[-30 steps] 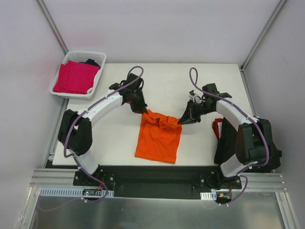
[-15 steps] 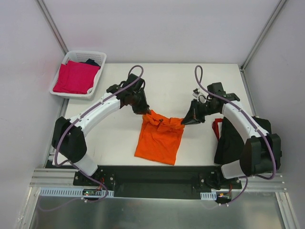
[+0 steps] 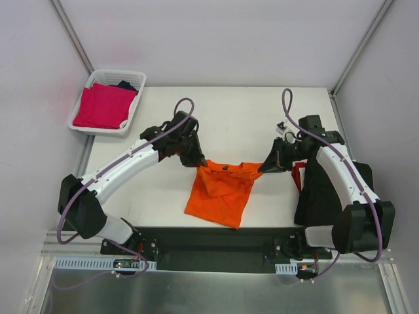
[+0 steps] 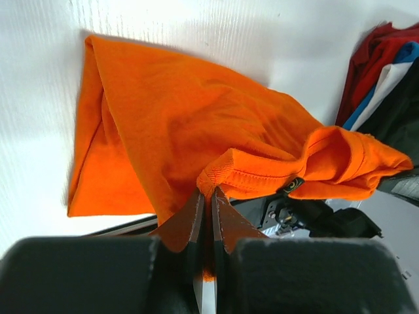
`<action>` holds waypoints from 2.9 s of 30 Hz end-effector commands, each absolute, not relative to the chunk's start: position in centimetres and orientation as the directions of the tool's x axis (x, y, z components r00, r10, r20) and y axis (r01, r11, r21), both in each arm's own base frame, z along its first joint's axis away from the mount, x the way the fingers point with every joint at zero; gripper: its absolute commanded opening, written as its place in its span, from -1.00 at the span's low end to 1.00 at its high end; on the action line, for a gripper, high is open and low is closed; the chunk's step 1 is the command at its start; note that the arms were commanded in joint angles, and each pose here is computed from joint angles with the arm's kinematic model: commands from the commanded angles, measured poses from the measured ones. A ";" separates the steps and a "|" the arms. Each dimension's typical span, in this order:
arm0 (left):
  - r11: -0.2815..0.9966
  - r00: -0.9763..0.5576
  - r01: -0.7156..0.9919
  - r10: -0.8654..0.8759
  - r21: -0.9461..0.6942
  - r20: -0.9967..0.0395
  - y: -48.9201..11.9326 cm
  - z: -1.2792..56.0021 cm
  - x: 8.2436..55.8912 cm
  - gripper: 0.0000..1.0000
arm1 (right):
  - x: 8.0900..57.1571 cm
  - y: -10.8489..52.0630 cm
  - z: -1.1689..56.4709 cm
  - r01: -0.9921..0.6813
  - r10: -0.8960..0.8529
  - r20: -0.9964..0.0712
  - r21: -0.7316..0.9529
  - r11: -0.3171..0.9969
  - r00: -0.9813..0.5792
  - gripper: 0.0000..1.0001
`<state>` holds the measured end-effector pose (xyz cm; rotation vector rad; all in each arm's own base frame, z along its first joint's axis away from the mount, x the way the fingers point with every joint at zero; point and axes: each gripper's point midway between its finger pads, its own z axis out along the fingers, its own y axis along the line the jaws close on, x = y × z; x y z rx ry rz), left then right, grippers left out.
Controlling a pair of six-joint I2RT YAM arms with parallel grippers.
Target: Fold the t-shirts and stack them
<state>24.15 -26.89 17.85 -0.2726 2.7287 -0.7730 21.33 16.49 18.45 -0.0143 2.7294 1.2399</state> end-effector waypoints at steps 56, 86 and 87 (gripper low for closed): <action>0.937 -0.979 -0.162 -0.192 -0.309 -0.069 -23.5 7.0 14.1 0.99 | 7.7 19.4 9.8 -0.114 -0.221 0.084 0.651 0.751 -0.972 -0.04; 0.926 -0.975 -0.179 -0.212 -0.333 -0.064 -23.7 7.6 13.9 -0.01 | 11.4 20.4 5.4 -0.247 -0.303 0.059 0.446 0.861 -0.951 -0.18; 0.928 -0.976 -0.178 -0.209 -0.327 -0.062 -23.5 7.3 13.7 0.02 | 11.6 20.6 5.4 -0.250 -0.306 0.056 0.445 0.860 -0.951 -0.18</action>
